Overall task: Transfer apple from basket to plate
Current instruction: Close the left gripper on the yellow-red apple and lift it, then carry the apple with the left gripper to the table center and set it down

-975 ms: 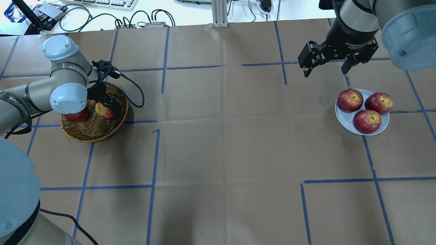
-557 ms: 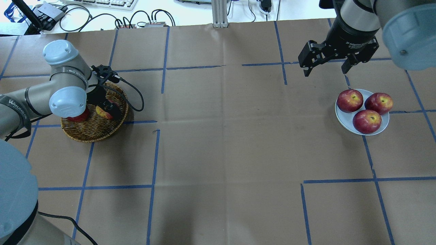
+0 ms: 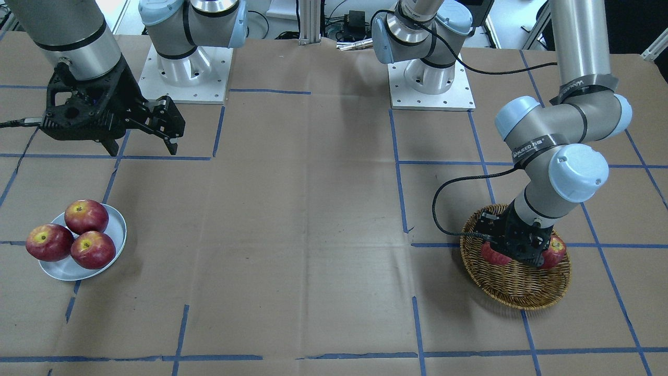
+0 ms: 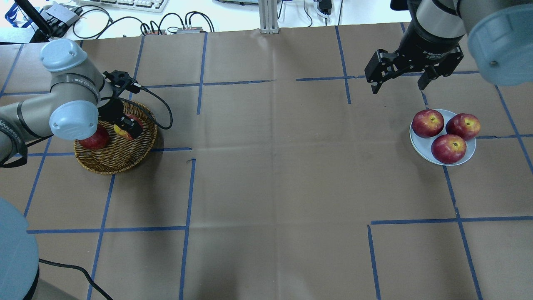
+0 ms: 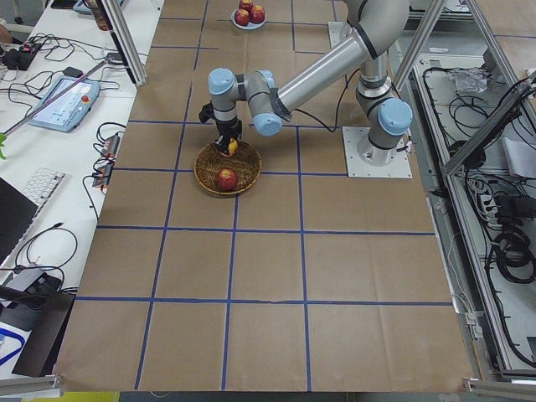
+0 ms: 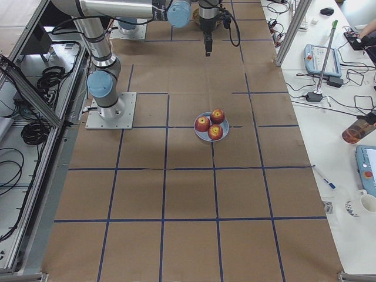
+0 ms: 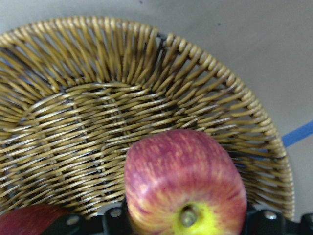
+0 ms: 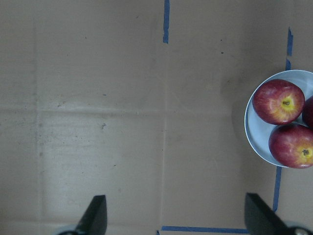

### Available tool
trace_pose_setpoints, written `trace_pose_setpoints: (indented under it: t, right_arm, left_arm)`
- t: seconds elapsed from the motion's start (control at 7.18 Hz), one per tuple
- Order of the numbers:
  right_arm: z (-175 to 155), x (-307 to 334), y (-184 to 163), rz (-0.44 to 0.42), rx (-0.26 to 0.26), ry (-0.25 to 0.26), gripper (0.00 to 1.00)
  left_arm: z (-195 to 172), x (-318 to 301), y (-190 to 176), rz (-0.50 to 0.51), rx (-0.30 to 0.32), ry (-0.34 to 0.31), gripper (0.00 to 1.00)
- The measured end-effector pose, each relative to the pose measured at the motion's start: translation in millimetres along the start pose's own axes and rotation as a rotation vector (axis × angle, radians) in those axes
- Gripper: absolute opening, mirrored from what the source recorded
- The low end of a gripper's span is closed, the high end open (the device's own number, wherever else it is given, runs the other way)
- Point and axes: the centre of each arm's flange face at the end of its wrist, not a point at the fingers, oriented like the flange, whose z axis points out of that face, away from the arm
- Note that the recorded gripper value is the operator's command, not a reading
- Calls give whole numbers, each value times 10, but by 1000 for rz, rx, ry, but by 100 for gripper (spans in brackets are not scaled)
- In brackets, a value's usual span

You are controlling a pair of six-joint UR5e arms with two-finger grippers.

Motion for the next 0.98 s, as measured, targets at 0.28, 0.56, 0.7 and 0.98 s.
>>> trace_pose_setpoints:
  t: [0.28,0.56,0.7,0.98]
  right_arm:
    - [2,0,1,0,-1,0,100]
    - [2,0,1,0,-1,0,100]
    - [2,0,1,0,-1,0,100]
    - [3,0,1,0,-1,0,100]
  left_arm:
    - [-371,540,-212,-118,34,-17,47]
    - [-482,1609,-602,-229,58,-11,48]
    - [-485,2185,-851,-281,72,-4,48]
    - [-300,3287,-1480,-324,86,9,48]
